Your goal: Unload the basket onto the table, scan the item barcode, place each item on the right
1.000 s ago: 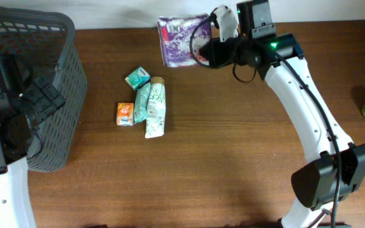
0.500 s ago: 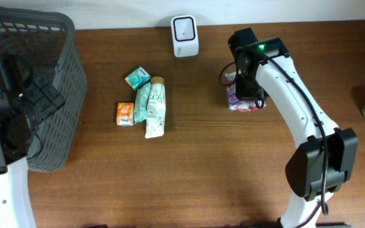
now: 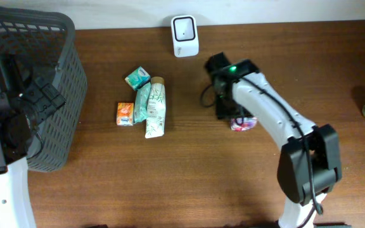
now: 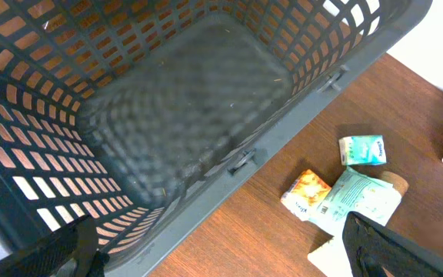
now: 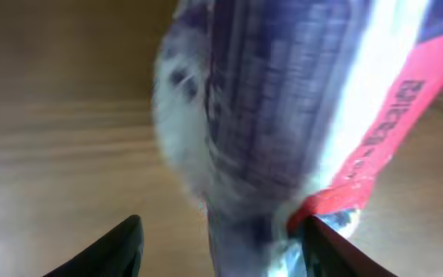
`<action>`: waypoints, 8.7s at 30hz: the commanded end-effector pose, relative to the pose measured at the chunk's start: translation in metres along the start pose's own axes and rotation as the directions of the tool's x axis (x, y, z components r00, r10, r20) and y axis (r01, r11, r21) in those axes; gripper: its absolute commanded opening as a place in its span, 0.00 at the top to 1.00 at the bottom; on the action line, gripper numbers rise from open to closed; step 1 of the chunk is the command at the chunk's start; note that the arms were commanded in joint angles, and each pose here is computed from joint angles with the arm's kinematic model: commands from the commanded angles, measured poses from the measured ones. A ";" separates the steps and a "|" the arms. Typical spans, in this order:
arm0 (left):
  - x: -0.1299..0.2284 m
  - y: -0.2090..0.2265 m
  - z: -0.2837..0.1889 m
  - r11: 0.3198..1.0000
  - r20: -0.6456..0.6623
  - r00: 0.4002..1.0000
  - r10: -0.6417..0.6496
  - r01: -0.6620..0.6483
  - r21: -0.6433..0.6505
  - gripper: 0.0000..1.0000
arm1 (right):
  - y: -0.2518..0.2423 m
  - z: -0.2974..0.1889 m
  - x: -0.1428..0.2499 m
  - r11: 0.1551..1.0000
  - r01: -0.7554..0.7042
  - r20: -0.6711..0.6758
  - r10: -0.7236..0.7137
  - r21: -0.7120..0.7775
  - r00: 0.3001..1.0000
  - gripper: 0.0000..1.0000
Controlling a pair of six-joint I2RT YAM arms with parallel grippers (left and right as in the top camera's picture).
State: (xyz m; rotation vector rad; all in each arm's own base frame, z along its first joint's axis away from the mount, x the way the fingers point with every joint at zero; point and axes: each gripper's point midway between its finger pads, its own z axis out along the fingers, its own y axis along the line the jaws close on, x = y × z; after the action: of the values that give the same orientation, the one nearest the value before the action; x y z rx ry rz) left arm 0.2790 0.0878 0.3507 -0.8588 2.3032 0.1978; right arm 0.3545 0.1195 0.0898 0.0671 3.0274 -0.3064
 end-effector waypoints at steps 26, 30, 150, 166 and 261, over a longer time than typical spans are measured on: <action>-0.001 0.002 -0.003 1.000 0.009 1.000 -0.017 0.017 0.001 0.01 | 0.042 0.052 0.006 0.525 0.016 -0.026 -0.072 -0.851 0.997 0.20; -0.001 0.003 -0.003 1.000 0.009 1.000 -0.017 0.017 0.001 0.01 | 0.047 0.055 0.010 0.525 -0.080 -0.106 -0.021 -0.848 0.994 0.37; -0.001 0.002 -0.003 1.000 0.009 1.000 -0.017 0.017 0.001 0.01 | 0.241 0.045 -0.021 0.828 0.135 0.082 -0.108 -0.545 0.991 0.81; -0.001 0.003 -0.003 1.000 0.009 1.000 -0.017 0.017 0.001 0.01 | 0.129 0.031 -0.003 0.964 0.156 -0.086 -0.177 -0.214 0.980 0.64; -0.001 0.003 -0.003 1.000 0.009 1.000 -0.017 0.017 0.001 0.01 | 0.093 0.070 0.021 0.974 0.191 -0.068 -0.184 0.122 0.981 0.88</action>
State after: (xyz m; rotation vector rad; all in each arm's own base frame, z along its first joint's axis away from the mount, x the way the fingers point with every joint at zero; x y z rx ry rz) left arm 0.2787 0.0877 0.3509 -0.8587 2.3028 0.1977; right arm 0.3521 0.1808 0.0133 -0.1849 2.8839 -0.7467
